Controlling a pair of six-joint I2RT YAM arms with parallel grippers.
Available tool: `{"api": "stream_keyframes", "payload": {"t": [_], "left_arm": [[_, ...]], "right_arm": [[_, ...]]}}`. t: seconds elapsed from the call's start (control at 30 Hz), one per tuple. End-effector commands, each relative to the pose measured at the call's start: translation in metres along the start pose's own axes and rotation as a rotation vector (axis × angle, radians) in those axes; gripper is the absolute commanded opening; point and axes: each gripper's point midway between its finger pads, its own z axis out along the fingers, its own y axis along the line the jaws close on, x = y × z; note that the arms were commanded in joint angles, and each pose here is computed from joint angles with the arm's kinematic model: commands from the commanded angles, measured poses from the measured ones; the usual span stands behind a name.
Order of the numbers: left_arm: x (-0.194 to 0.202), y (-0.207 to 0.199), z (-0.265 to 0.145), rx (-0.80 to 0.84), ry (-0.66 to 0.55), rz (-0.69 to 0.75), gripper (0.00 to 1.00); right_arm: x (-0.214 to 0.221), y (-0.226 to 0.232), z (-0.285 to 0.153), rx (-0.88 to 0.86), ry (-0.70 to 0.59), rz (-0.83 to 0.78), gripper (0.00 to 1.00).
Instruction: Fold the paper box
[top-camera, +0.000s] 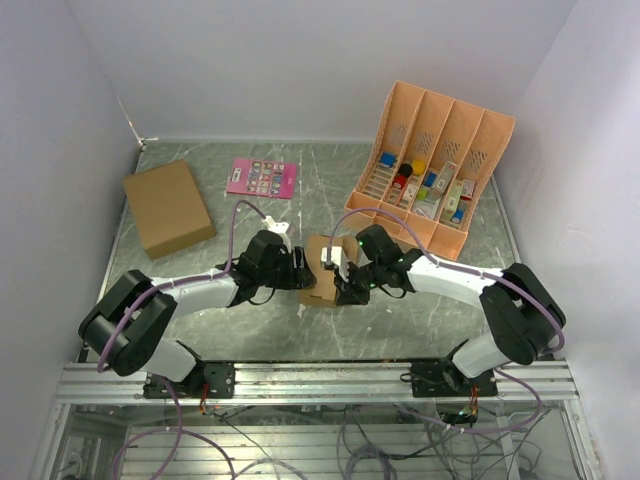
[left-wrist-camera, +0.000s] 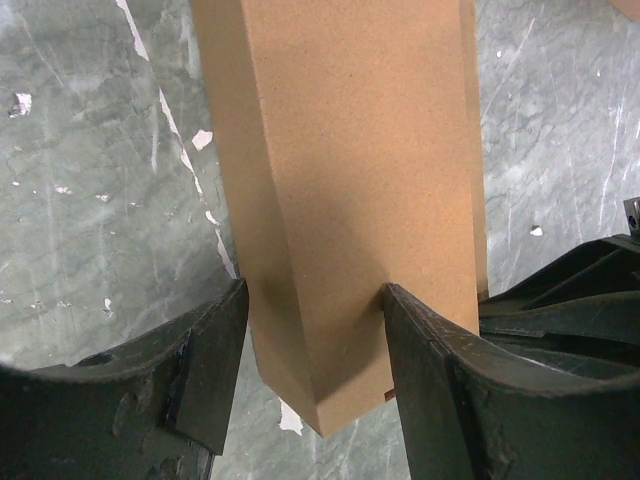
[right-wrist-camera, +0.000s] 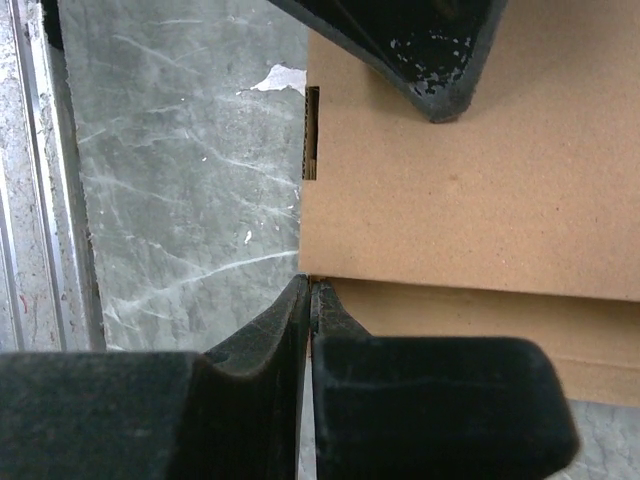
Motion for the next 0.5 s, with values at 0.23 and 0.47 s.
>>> {"api": "stream_keyframes", "payload": {"t": [0.23,0.47], "left_arm": [[0.001,0.011,-0.007,-0.078,0.035,0.045,0.74],[-0.021,0.004,-0.027,-0.095,-0.037,0.048,0.78]], "right_arm": [[-0.014,-0.002,-0.010,0.010,-0.019,-0.022,0.20],[-0.018,0.000,-0.024,-0.019,-0.039,-0.038,0.26]]}}
